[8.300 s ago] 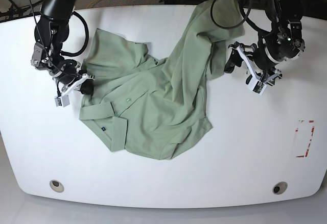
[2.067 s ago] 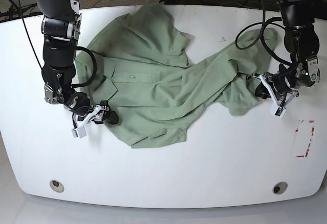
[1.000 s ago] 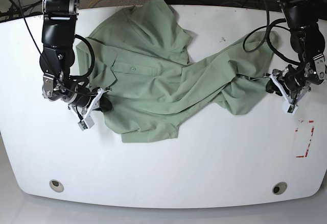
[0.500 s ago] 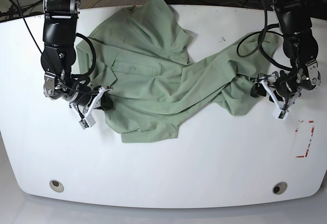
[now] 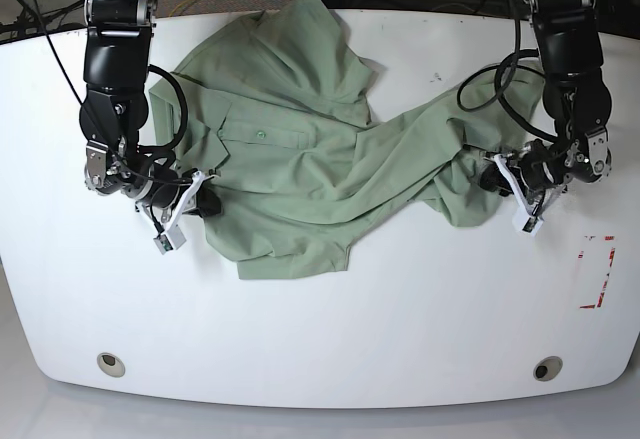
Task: Fold the T-shirt properly
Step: 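Lift the shirt with both grippers and pull it taut between them, then lay the shirt down, open the left gripper, and drag it with the right gripper, then drag the shirt with the right gripper and grasp its edge with the left gripper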
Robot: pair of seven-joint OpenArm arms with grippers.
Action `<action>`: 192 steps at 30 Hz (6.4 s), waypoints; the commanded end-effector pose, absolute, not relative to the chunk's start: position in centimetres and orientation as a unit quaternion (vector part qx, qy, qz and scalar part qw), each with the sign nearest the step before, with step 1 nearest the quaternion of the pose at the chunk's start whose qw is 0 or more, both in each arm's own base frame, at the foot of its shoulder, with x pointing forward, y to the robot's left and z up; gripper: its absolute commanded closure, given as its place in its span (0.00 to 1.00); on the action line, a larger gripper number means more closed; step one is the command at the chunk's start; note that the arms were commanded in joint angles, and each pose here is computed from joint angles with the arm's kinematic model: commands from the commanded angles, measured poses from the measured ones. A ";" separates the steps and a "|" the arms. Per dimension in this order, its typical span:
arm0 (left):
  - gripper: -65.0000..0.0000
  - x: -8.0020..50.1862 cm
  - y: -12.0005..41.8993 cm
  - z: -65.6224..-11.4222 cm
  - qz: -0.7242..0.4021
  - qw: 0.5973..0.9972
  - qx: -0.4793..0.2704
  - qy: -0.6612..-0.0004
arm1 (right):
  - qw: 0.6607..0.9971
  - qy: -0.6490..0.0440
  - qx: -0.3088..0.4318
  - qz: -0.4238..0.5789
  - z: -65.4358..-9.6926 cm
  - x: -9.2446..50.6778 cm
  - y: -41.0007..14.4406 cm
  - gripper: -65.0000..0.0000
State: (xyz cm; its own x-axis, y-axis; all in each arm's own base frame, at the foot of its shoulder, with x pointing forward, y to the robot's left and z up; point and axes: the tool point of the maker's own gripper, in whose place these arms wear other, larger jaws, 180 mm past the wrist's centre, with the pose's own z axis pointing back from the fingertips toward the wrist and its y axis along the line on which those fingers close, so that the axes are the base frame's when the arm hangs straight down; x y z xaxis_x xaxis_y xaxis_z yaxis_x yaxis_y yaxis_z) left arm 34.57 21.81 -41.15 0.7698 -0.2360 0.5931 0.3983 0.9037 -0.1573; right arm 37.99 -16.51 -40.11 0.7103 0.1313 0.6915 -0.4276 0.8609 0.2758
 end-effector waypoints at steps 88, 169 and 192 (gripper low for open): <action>0.55 35.8 28.5 -26.8 -0.199 0.900 0.133 -0.365 | 0.871 -0.443 0.034 0.209 -26.9 35.4 -24.1 1.00; 0.51 33.1 27.0 -30.9 -0.197 0.919 0.101 -0.326 | 0.807 -0.325 0.194 0.453 -40.6 34.3 -1.5 0.97; 0.29 38.5 28.0 -32.3 -0.128 0.932 0.038 -0.337 | 0.780 -0.304 0.219 0.502 -39.0 23.7 2.1 0.50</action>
State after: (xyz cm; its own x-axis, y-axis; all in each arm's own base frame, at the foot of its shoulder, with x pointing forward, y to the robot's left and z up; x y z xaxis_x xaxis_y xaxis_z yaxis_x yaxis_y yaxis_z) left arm 37.08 27.55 -33.84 0.7726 -0.2925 0.5635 0.2489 0.9561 0.1550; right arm 22.90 1.42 -40.64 0.3412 0.6815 0.6474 -0.9125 0.4055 0.0541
